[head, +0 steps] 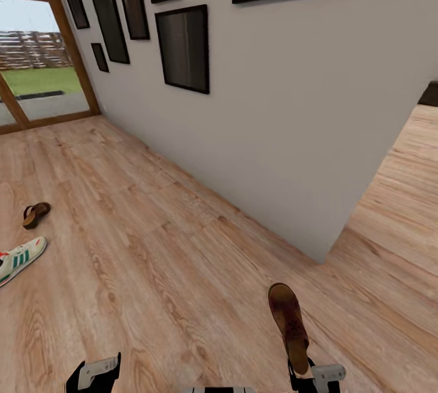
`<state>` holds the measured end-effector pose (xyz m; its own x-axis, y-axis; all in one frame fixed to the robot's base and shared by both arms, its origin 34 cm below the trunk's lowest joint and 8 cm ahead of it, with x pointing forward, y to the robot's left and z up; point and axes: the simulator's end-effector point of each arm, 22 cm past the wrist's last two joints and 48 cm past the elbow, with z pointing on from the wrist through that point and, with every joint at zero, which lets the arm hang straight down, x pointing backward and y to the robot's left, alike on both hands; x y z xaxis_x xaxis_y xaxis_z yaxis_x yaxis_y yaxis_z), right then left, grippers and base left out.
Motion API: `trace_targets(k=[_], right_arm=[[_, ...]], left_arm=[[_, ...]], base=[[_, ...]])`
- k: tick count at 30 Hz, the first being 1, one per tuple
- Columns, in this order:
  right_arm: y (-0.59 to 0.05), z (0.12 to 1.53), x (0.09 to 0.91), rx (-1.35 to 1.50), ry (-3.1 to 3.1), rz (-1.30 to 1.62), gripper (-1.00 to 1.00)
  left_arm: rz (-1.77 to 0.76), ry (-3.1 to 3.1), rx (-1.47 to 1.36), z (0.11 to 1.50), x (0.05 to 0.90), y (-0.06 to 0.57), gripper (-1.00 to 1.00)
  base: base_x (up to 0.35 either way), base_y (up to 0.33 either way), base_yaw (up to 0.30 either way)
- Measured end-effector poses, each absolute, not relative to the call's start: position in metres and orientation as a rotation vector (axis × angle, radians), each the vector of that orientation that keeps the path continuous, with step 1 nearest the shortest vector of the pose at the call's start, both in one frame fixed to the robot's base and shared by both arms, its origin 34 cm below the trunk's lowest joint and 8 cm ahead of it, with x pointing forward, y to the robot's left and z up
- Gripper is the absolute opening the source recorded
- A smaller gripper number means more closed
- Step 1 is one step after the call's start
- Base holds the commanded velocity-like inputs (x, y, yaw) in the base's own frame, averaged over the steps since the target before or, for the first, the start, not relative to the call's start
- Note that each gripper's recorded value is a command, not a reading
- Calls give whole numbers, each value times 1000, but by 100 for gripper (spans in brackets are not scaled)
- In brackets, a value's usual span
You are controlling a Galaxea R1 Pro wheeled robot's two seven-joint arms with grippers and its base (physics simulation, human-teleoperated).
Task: Pick up the two gym shoes and the two sandals from the corridor floor and place them onto the hallstand (shoe rack) in the corridor, making sure they are on the rack and not on the floor. Arrange them so the two gym shoes are next to each other and the two sandals are next to each other.
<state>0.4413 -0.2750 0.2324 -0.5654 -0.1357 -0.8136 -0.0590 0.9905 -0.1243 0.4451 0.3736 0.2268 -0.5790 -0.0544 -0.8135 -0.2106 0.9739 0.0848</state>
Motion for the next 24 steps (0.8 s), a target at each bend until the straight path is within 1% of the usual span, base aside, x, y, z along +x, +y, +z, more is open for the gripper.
trace_targets(k=[6,12,24], right_arm=[[-278,230,438,-126,2182,-108,-100],[-303,230,436,-44,2187,-164,-100],[-307,230,435,-29,2190,-173,-100]], left_arm=[[215,2172,-185,227,440,373,100],[218,2171,-183,227,440,375,100],[216,2183,-186,224,435,373,100]], base=[[0,0,-300],[0,0,-300],[0,0,-300]])
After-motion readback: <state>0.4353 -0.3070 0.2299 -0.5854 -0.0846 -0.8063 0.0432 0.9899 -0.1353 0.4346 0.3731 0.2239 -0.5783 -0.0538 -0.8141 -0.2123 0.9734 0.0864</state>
